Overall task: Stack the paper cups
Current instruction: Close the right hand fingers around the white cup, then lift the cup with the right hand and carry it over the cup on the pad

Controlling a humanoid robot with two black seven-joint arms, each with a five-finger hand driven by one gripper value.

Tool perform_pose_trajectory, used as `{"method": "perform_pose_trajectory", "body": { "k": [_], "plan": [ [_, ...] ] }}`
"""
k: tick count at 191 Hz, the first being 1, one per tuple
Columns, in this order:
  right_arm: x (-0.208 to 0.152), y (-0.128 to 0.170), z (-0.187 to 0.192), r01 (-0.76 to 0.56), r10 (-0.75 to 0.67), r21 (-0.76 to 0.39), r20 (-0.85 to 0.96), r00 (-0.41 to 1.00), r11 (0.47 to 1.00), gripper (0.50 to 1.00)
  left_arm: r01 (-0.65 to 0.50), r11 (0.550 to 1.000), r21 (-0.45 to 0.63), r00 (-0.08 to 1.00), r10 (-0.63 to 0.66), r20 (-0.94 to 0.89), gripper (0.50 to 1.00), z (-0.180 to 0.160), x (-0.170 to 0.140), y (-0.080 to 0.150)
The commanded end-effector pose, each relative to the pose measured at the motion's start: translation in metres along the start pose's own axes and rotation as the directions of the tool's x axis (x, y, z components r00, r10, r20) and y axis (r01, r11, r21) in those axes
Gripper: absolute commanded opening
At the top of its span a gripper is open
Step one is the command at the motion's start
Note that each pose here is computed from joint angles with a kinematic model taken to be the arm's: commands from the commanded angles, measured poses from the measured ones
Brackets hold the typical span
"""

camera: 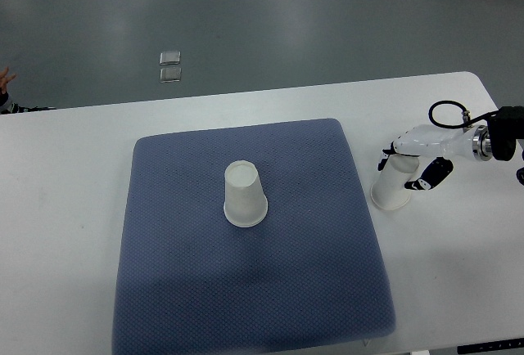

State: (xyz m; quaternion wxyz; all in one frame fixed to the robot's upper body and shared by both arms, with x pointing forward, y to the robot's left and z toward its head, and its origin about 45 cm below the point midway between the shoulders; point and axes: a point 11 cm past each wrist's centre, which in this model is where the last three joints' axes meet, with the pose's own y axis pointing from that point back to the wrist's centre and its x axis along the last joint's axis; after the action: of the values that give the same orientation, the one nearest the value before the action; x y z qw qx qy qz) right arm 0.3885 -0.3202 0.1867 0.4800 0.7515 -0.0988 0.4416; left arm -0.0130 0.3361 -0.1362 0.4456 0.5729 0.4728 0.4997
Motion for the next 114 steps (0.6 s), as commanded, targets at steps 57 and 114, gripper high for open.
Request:
{"method": "perform_pose_trajectory", "body": {
  "k": [57,114],
  "plan": [
    [0.074,0.008,-0.009,-0.075,0.076,0.014,-0.075,0.994,0.997,0.621,0.0,1.0,-0.001,1.0,0.0,0.0,1.0,0.0,0.0,0.0],
    [0.15,0.005,-0.078,-0.053,0.083,0.158,-0.189,0.978,0.986,0.621,0.0,1.0,-0.001,1.0,0.0,0.0,1.0,0.0,0.0,0.0]
  ]
}}
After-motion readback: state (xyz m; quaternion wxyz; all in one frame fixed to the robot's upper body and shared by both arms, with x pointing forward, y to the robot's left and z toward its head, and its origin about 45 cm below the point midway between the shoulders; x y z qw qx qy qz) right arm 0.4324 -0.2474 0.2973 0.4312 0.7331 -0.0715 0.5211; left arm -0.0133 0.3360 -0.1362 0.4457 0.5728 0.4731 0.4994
